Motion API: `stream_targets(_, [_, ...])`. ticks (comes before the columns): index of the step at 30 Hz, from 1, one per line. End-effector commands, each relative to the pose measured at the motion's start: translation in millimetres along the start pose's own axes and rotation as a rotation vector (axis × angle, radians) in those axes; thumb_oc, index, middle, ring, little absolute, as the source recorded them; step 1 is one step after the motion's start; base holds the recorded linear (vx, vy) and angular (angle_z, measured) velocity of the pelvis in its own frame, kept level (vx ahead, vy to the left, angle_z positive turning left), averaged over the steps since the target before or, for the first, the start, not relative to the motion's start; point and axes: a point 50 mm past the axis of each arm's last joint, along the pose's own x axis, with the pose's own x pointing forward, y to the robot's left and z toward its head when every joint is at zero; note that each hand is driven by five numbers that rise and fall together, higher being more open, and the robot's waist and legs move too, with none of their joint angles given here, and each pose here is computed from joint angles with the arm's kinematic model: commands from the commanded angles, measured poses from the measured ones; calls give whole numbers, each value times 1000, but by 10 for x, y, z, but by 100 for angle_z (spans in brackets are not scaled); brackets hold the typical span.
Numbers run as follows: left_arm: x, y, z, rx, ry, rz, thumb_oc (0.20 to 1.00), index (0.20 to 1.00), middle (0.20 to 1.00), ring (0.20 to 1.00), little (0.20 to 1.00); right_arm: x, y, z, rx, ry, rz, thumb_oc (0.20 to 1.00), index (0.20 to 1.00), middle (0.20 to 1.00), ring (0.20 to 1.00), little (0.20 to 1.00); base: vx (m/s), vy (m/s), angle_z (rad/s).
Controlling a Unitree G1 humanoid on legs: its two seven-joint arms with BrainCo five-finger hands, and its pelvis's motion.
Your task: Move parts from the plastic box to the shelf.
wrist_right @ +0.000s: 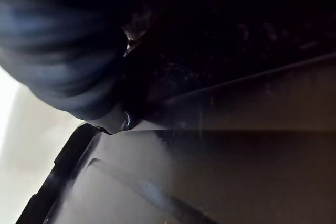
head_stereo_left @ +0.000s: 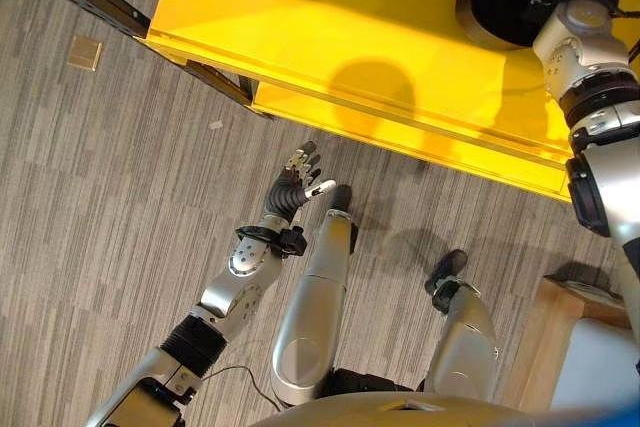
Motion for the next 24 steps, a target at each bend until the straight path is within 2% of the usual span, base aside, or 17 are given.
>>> stream_targets(1, [58, -26, 169, 1, -85, -18, 1000, 1000, 1000, 1000, 1000, 103, -283, 178, 5, -24, -90, 200, 200, 200, 200, 200, 0, 0, 0])
stream_targets(24, [104, -71, 218, -10, -110, -23, 1000, 1000, 1000, 1000, 1000, 67, -283, -89, -131, 32, -101, 200, 200, 200, 200, 200, 0, 0, 0])
